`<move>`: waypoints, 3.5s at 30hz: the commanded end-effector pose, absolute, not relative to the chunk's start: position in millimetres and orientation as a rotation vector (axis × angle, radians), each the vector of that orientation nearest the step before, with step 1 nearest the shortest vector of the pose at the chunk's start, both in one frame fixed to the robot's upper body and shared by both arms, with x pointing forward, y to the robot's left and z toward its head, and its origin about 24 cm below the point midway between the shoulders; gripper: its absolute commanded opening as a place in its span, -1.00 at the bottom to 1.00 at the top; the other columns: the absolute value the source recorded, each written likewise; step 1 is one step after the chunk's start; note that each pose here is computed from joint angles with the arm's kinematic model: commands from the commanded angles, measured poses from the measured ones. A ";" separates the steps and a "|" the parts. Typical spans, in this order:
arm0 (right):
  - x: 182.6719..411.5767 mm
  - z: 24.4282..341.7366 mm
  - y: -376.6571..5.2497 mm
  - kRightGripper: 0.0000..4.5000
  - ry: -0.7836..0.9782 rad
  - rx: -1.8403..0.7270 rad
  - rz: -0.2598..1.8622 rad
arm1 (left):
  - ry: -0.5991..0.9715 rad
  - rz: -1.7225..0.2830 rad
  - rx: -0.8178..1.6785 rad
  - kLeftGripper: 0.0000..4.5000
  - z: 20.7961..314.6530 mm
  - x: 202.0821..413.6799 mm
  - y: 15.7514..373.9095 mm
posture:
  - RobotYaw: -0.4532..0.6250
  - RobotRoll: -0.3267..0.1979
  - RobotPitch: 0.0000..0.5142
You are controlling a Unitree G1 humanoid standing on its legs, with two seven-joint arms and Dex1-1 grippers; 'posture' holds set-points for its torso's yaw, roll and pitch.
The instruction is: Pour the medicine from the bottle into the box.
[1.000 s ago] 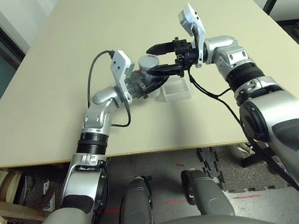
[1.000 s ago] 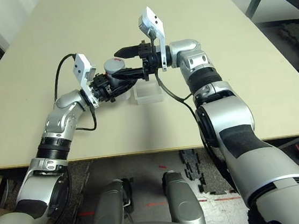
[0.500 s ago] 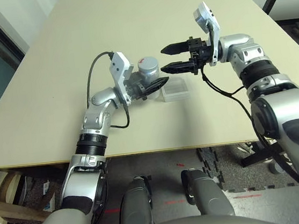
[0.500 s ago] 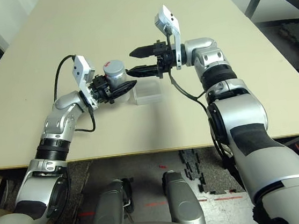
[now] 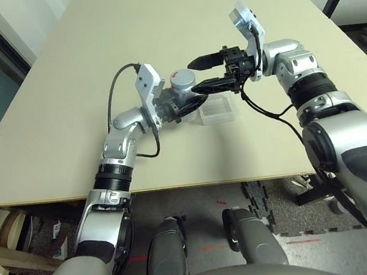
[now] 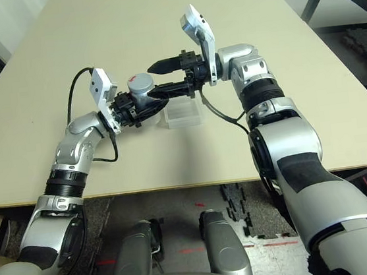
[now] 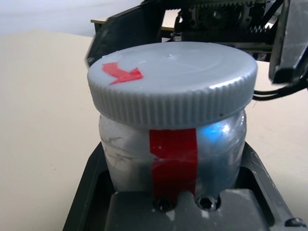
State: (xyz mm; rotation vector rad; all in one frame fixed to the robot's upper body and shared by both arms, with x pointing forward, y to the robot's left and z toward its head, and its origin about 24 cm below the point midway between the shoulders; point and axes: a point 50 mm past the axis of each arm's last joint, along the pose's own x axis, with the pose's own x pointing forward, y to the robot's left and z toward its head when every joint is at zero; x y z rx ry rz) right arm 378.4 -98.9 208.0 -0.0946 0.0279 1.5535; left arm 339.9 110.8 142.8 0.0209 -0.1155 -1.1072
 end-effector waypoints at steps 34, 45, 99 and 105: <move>390.6 205.3 -107.6 1.00 0.023 -0.091 1.348 | -0.123 -1.132 0.032 0.15 142.4 337.3 106.6 | -0.37 0.25 -0.52; 390.4 216.4 -143.9 1.00 0.020 -0.090 1.307 | -0.123 -1.129 0.029 0.15 140.9 338.3 106.3 | -0.37 0.25 -0.53; 383.4 237.4 -115.3 0.14 -0.138 0.216 1.372 | -0.119 -1.112 0.009 0.15 137.8 340.2 106.0 | -0.38 0.25 -0.50; 390.6 231.1 -167.7 0.14 -0.028 0.118 1.042 | -0.116 -1.052 0.003 0.15 140.1 344.8 116.6 | -0.38 0.25 -0.44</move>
